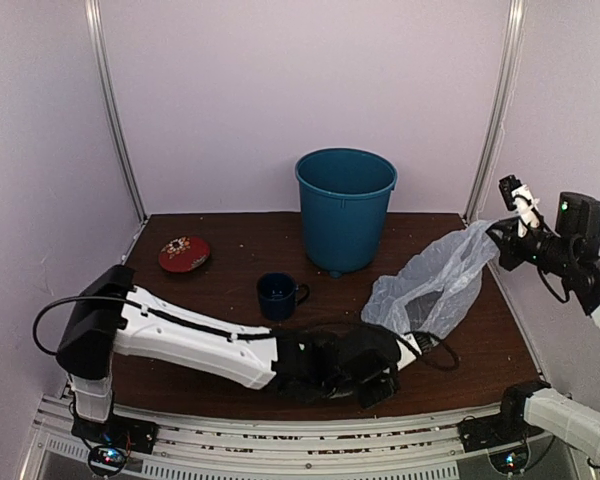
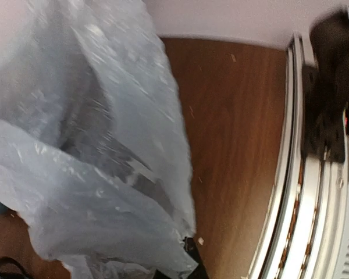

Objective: Put the trash bags into the trash bin

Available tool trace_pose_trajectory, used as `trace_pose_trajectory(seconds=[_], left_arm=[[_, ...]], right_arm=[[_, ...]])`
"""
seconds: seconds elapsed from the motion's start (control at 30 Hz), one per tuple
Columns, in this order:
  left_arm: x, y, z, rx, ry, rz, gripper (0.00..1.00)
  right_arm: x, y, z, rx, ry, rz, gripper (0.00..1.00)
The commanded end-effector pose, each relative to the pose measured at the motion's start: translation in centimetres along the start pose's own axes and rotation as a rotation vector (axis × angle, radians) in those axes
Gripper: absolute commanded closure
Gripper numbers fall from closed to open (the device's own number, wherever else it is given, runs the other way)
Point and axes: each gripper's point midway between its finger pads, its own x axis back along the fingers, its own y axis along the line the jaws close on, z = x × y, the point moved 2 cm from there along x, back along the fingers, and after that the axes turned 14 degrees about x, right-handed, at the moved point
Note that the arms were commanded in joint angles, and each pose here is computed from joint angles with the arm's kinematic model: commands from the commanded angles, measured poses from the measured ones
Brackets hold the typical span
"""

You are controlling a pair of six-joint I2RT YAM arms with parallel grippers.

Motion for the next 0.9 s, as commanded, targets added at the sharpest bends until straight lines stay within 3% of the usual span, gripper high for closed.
trace_pose_trajectory(seconds=[0.0, 0.13, 0.27, 0.37, 0.47, 0.57, 0.63, 0.73, 0.8, 0.87], left_arm=[[8.1, 5.9, -16.2, 0.100, -0.338, 0.026, 1.00], [12.3, 10.3, -26.8, 0.118, -0.522, 0.018, 1.00], [21.3, 11.1, -36.4, 0.086, -0.852, 0.052, 1.00], [27.4, 10.3, -38.2, 0.048, -1.023, 0.116, 1.00], [31.2, 7.6, -36.7, -0.065, -1.072, 0.170, 1.00], [28.7, 6.2, -32.5, -0.113, -0.948, 0.141, 1.00], [24.0, 7.0, -27.4, -0.047, -0.819, 0.113, 1.00], [14.1, 8.3, -15.1, 0.037, -0.536, 0.088, 1.00], [11.1, 8.4, -10.9, 0.079, -0.432, 0.098, 1.00], [11.0, 7.7, -9.7, 0.128, -0.424, 0.150, 1.00]], right_arm=[[-0.5, -5.5, -1.8, 0.013, 0.129, 0.200, 1.00], [-2.3, -11.1, -5.8, 0.017, 0.182, 0.358, 1.00], [2.7, -15.5, -16.7, 0.033, -0.045, 0.466, 1.00], [10.6, -15.2, -24.3, 0.087, -0.316, 0.469, 1.00], [17.2, -10.4, -27.1, 0.242, -0.522, 0.333, 1.00], [16.7, -5.1, -22.7, 0.325, -0.519, 0.145, 1.00], [13.4, -2.7, -16.6, 0.330, -0.398, 0.074, 1.00], [6.8, 0.1, -3.5, 0.305, -0.102, 0.061, 1.00], [5.6, 1.7, 1.6, 0.280, -0.013, 0.055, 1.00], [6.0, 3.8, 4.0, 0.347, -0.003, -0.011, 1.00]])
